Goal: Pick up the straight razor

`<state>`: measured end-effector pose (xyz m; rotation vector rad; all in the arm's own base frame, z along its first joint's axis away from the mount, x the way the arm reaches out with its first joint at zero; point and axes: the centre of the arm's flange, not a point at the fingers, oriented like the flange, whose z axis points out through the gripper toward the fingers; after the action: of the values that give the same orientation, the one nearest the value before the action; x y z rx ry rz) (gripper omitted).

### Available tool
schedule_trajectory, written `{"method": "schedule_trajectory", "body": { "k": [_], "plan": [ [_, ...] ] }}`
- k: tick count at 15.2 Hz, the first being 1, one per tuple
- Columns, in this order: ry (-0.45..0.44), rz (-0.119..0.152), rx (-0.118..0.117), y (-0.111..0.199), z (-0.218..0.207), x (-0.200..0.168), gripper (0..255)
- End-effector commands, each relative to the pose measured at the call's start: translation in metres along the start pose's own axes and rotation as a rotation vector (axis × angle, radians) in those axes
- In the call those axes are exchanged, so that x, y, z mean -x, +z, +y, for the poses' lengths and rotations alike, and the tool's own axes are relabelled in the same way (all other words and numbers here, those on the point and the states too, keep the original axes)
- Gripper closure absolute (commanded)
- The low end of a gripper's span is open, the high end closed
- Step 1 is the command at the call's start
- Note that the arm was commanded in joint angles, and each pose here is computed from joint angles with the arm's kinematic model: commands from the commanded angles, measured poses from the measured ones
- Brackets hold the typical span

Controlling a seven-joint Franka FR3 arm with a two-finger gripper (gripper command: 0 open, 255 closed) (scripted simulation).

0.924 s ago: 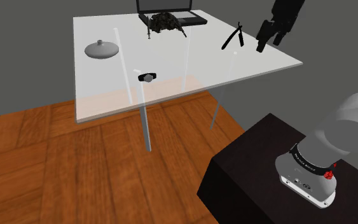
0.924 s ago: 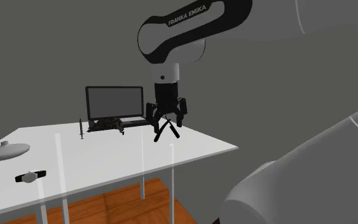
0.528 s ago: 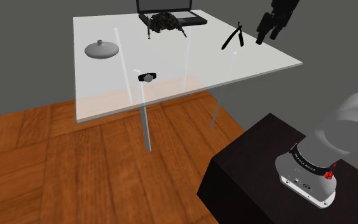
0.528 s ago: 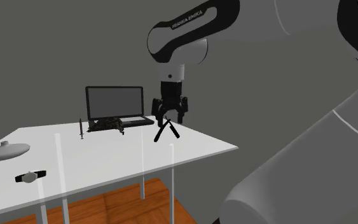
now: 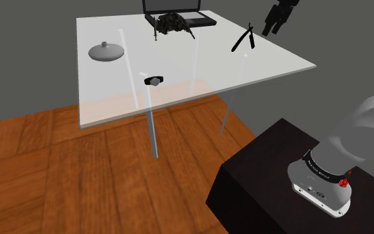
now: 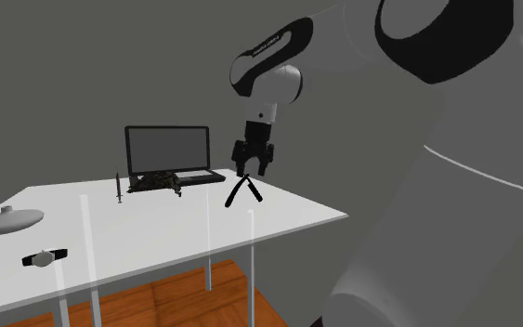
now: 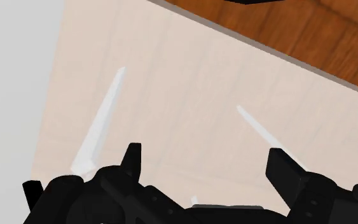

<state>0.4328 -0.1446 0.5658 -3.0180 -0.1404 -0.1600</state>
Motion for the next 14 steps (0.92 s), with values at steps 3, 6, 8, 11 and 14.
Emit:
{"method": "schedule_trajectory", "body": {
  "k": [3, 6, 8, 11, 14],
  "plan": [
    [-0.064, 0.02, -0.07, 0.002, 0.046, -0.037, 0],
    [-0.109, 0.034, -0.123, 0.006, 0.079, -0.066, 0],
    [-0.14, 0.044, -0.159, 0.009, 0.101, -0.087, 0],
    [-0.185, 0.058, -0.212, 0.015, 0.131, -0.118, 0],
    [-0.23, 0.072, -0.265, 0.023, 0.16, -0.152, 0]
  ]
}}
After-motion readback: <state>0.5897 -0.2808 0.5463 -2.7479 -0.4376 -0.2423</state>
